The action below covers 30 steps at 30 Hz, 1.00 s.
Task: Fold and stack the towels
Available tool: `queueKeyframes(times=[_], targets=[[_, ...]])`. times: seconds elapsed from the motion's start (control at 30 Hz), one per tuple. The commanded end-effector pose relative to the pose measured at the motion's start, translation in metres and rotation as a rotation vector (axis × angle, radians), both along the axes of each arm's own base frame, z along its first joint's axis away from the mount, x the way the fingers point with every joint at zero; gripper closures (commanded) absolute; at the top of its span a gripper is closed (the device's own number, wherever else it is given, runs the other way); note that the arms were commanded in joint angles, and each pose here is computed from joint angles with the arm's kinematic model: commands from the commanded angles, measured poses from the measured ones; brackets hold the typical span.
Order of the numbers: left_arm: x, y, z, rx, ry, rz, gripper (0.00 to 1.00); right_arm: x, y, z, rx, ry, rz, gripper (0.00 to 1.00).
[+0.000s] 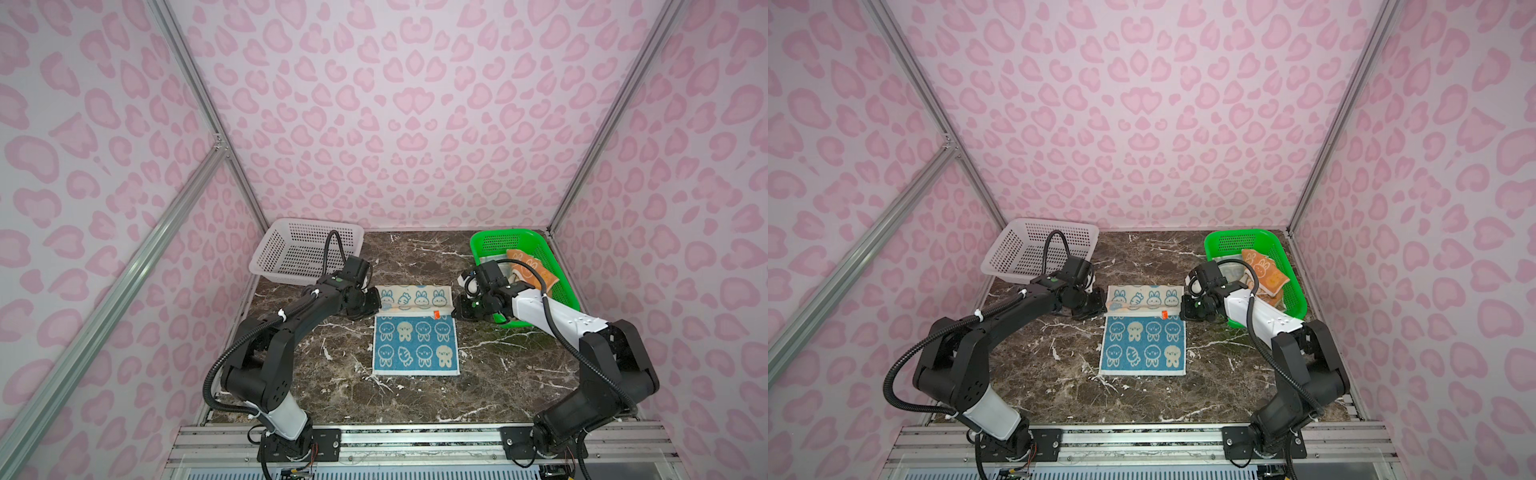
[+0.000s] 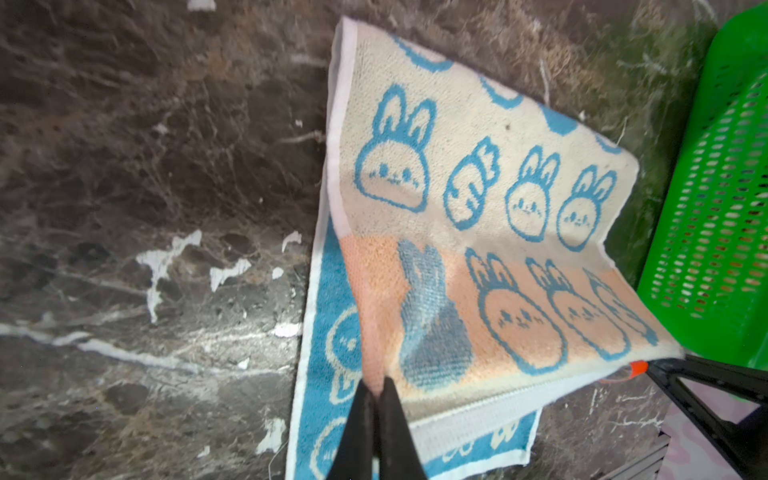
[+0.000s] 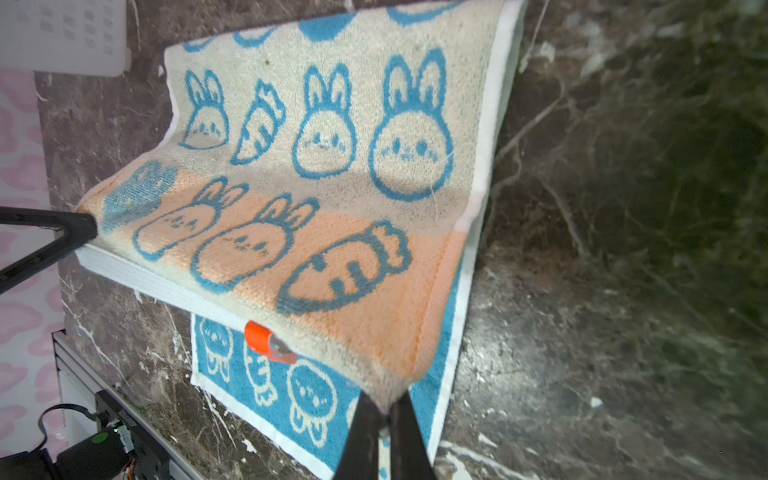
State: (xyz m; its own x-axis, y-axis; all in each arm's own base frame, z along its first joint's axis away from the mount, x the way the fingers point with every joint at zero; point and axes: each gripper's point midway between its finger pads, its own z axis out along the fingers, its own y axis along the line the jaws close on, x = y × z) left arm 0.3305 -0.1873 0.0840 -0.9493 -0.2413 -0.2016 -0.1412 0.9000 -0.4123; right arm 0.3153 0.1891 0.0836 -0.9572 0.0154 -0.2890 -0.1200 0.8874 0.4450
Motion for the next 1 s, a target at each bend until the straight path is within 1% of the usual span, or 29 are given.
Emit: queueKeyframes(times=[0.0,0.13,0.27,0.37,0.47,0.63,0.77,0.87,0.97], targets=[[-0.013,0.010,-0.013,0.070,-0.011,0.024,0.97,-0.013,-0.005,-0.009,-0.061,-0.009,-0.011,1.00],[-0.034,0.014,-0.027,0.105,0.007,0.017,0.97,-0.036,-0.003,-0.022,-0.095,0.006,0.007,1.00],[-0.047,0.020,-0.048,0.149,0.045,0.014,0.97,-0.052,-0.002,-0.047,-0.117,0.049,0.010,1.00],[-0.050,0.017,-0.058,0.157,0.063,0.003,0.97,-0.054,-0.005,-0.062,-0.138,0.072,0.003,1.00],[-0.045,0.015,-0.065,0.175,0.075,-0.002,0.97,-0.047,-0.005,-0.067,-0.141,0.080,-0.004,1.00],[-0.027,0.011,-0.064,0.200,0.069,-0.015,0.97,-0.027,0.003,-0.060,-0.136,0.074,-0.001,1.00],[-0.012,0.006,-0.045,0.188,0.034,-0.019,0.97,-0.014,0.008,-0.033,-0.125,0.033,0.009,1.00],[-0.008,0.003,-0.027,0.166,-0.002,-0.017,0.97,-0.011,0.009,-0.012,-0.119,-0.003,0.017,1.00],[-0.012,0.004,-0.013,0.147,-0.024,-0.012,0.97,-0.013,0.006,0.003,-0.114,-0.024,0.018,1.00]])
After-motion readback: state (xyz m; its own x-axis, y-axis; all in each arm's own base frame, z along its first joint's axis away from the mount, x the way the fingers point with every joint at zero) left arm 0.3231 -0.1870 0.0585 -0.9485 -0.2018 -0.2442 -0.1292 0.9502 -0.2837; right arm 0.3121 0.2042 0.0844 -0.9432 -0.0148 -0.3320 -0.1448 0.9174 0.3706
